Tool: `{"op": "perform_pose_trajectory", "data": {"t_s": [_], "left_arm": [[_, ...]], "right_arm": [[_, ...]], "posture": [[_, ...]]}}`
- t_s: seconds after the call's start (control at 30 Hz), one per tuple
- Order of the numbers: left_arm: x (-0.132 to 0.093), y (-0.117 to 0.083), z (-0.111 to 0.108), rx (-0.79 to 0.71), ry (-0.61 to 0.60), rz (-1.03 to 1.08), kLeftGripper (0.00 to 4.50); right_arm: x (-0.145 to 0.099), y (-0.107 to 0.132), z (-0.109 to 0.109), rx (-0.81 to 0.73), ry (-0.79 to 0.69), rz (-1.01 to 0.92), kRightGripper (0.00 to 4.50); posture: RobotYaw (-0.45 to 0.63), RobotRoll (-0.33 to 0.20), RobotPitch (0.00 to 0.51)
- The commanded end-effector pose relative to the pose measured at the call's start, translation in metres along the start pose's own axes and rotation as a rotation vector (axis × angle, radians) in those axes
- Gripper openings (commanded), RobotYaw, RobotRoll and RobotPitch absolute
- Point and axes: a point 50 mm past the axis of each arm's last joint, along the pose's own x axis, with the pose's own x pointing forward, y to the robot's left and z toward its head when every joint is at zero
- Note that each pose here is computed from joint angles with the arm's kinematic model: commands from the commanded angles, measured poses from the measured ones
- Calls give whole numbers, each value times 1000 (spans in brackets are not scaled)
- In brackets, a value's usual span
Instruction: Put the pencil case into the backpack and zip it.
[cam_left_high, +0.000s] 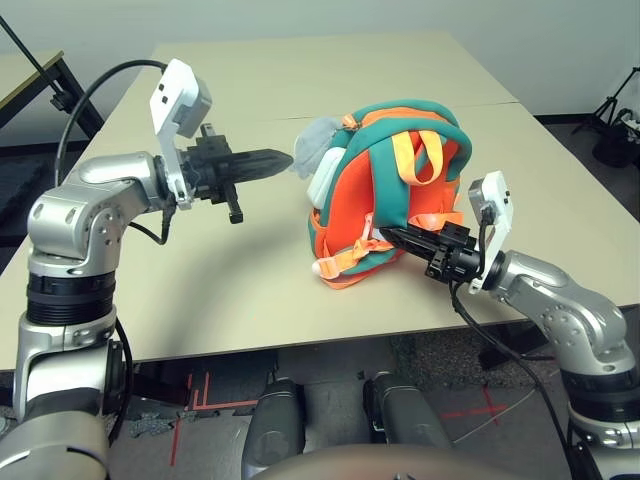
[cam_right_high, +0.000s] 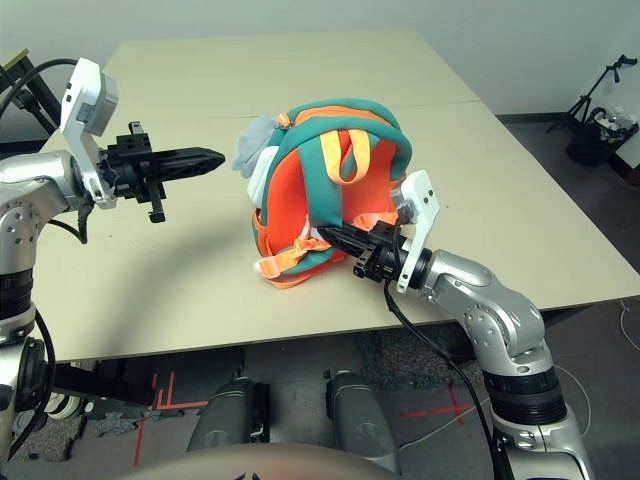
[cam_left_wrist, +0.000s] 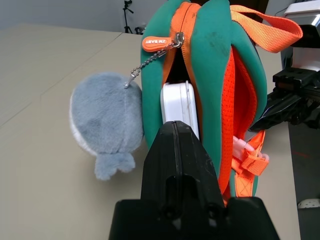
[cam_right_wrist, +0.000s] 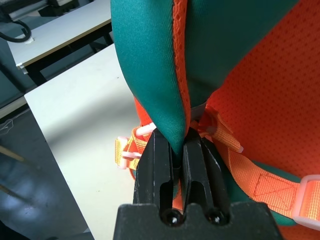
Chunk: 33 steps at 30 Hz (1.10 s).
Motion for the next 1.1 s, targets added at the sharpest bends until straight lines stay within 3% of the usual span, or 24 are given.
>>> {"op": "perform_pose_trajectory", "data": {"t_s": [0.03,0.7,1.1], "left_arm": [[4,1,-5,-20,-1,-9,21],[27,-7,-29,-73,29,-69,21],[55,6,-39,-2,41,-49,21]], "right_arm": [[-2,-2,-4,-1,36,-8,0],[-7,-4,1,-25,29,-27,0],[-8,-1,0,-20,20,-30,0]], "posture": [[-133,0,55],[-161,0,62],[-181,0,62]]}}
